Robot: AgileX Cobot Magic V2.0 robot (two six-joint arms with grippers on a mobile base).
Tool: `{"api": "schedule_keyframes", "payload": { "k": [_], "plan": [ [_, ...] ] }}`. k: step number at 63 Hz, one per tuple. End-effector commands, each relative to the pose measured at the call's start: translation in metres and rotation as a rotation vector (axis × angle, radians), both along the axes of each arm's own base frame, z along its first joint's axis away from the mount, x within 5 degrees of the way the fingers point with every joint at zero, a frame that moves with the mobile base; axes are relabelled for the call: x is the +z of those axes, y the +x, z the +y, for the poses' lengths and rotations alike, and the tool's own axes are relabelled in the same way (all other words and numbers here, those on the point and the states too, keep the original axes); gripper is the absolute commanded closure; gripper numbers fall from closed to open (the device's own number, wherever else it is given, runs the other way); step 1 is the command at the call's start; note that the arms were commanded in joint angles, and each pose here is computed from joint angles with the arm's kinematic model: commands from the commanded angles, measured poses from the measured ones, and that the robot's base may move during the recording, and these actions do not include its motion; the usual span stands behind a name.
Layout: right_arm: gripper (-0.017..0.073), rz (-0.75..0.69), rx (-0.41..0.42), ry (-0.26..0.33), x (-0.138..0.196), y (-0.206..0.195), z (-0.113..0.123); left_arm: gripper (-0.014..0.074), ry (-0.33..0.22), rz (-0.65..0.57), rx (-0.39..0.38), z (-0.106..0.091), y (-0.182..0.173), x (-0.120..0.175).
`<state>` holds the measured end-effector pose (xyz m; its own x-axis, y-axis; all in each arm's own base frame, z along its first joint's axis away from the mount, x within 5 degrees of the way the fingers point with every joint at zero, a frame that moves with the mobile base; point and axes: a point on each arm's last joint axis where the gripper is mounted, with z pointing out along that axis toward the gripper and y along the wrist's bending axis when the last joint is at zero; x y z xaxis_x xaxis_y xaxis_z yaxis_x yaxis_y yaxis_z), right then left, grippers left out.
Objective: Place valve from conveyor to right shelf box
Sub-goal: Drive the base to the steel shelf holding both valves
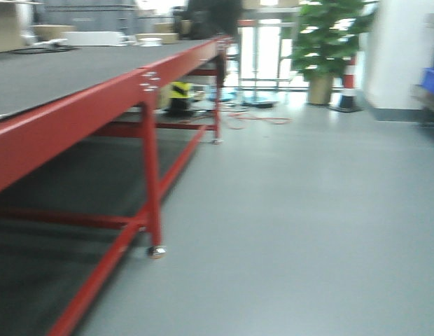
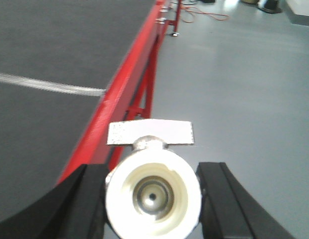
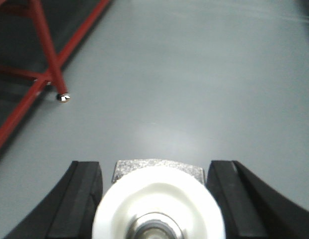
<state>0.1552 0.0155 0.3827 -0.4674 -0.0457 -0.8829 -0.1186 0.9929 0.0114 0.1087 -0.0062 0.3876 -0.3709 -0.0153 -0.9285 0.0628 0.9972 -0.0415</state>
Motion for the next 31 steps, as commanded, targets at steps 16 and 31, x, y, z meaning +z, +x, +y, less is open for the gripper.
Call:
{"api": "schedule_keyframes", "payload": {
  "k": [16, 31],
  "plan": [
    [0.0722, -0.089, -0.008, 0.001, 0.0102, -0.0003, -0.0011, 0.0704, -0.012, -0.061, 0.007, 0.0002, -0.0007, 0.0067],
    [0.0722, -0.089, -0.008, 0.001, 0.0102, -0.0003, -0.0011, 0.0704, -0.012, -0.061, 0.007, 0.0002, -0.0007, 0.0067]
  ]
}}
